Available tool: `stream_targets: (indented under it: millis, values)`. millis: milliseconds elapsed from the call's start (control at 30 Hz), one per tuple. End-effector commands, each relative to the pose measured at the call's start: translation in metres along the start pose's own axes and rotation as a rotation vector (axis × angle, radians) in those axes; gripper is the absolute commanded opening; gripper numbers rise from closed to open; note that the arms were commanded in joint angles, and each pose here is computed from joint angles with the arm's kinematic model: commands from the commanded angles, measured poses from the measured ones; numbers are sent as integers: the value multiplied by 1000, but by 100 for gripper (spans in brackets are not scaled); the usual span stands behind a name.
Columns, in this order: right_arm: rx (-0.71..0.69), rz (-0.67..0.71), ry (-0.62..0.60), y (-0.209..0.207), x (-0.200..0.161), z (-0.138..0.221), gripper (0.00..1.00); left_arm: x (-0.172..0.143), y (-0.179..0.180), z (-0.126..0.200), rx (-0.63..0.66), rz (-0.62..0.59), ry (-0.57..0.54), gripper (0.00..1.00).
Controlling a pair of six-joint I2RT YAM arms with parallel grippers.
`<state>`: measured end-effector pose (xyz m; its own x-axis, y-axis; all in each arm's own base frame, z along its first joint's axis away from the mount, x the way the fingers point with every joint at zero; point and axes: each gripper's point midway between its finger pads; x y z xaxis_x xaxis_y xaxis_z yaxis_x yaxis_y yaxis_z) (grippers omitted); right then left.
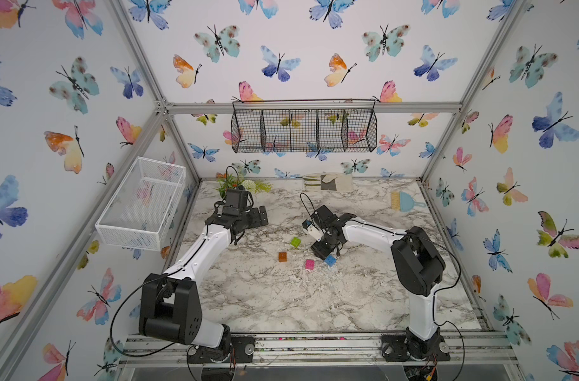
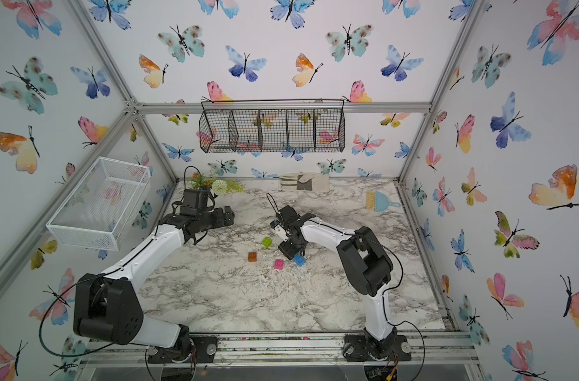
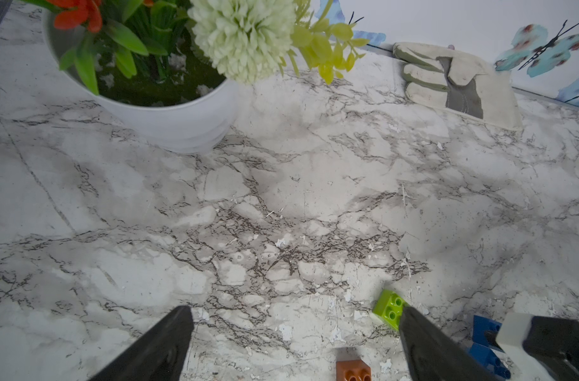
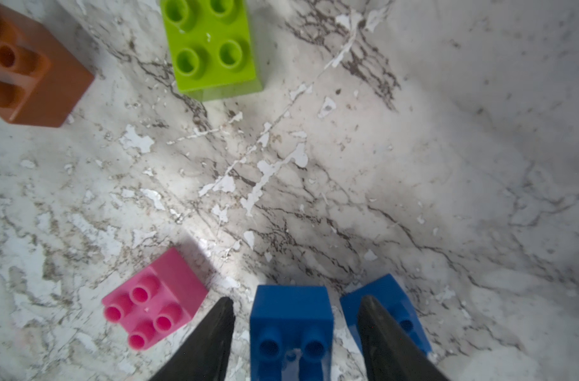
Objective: Assemble the letter y with lego
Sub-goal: Pick up the lego brick from the center of the board.
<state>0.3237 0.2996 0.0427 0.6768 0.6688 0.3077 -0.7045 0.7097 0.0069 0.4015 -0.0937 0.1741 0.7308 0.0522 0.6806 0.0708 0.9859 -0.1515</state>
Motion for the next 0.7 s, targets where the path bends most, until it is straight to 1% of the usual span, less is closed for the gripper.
stream_targets:
  millis: [0,133,267,333,400,467,567,667]
  values:
    - [-87,20,-78,-17,19,32,66,3,1,0,12,-1,5,98]
    - [-129,-14,-86,-41,16,36,67,3,1,1,11,-1,6,99]
    - [-186,-25,-14,-64,-3,28,65,4,2,2,13,-1,0,98]
    - [-185,-38,-35,-71,-4,30,64,4,1,2,10,-1,1,98]
    - [-155,-42,-49,-73,-4,31,63,3,0,1,6,0,3,98]
    - [-133,-16,-38,-70,-7,27,60,3,0,1,7,0,6,99]
    - [-90,25,-7,-63,-12,18,60,4,1,2,10,0,2,98]
    - [-80,51,5,-61,-15,12,62,3,1,2,12,0,3,98]
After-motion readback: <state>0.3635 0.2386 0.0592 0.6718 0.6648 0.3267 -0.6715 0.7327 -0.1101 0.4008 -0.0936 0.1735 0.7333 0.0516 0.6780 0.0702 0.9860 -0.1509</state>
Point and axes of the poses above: each gripper's point midway between its finger pads, its own z axis back along the fingers, its own y axis along the line the jaws close on, x = y × z, and after that the axes turned 7 degrees about -z, right-handed
